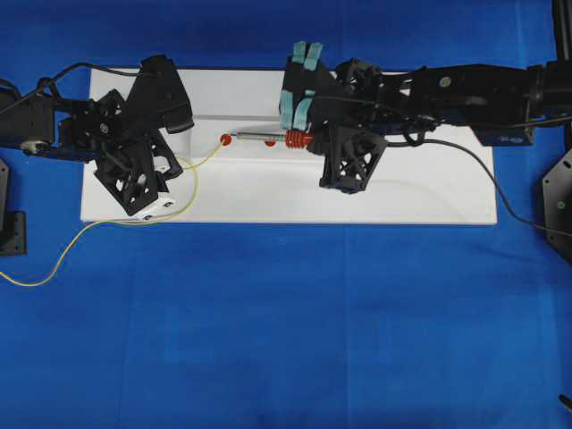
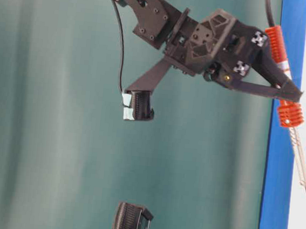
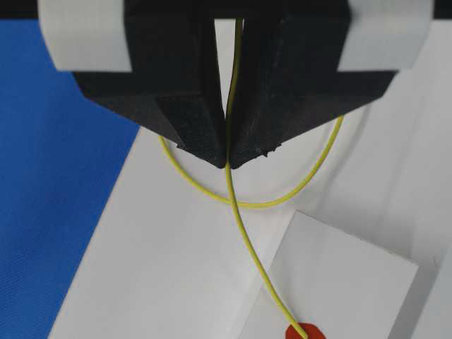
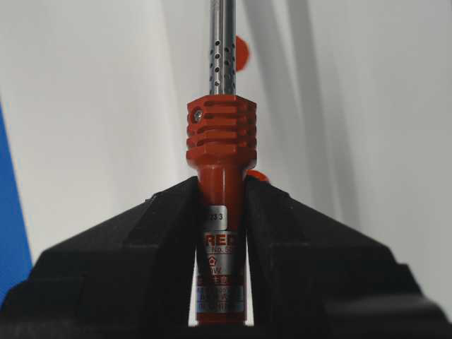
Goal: Touch the tip of the soldering iron to the tip of the solder at the mark.
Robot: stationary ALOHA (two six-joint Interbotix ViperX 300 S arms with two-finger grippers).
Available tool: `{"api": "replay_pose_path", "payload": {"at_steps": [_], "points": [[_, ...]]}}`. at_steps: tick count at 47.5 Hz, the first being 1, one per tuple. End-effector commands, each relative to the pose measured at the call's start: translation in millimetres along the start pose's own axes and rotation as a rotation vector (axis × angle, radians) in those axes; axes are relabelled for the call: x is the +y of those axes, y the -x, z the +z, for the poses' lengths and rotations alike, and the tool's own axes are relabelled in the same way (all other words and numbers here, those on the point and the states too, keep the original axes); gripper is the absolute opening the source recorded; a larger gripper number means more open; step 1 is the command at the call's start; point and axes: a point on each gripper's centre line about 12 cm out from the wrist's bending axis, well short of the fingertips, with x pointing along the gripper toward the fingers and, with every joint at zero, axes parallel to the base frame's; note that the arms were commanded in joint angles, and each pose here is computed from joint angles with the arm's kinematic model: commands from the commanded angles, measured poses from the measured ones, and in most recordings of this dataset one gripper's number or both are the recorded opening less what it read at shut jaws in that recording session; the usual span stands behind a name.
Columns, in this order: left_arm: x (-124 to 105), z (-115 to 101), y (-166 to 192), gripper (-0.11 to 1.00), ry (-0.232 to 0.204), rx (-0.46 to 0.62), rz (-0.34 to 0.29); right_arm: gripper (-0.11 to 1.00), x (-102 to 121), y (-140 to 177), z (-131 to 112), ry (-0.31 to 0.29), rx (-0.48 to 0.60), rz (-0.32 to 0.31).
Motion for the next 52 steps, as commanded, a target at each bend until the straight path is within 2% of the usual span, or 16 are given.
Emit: {"api": "replay_pose_path", "payload": {"at_steps": [1, 52], "points": [[-2.0, 4.6, 2.7, 0.02, -0.004, -0.020, -0.007, 0.07, 1.5, 5.6, 11.7, 0.006, -0.037, 0.004], [-3.7, 3.6, 2.7, 0.02, -0.008, -0.016, -0.010, 0.07, 1.1, 2.8, 13.1, 0.016, 0.007, -0.007]]}}
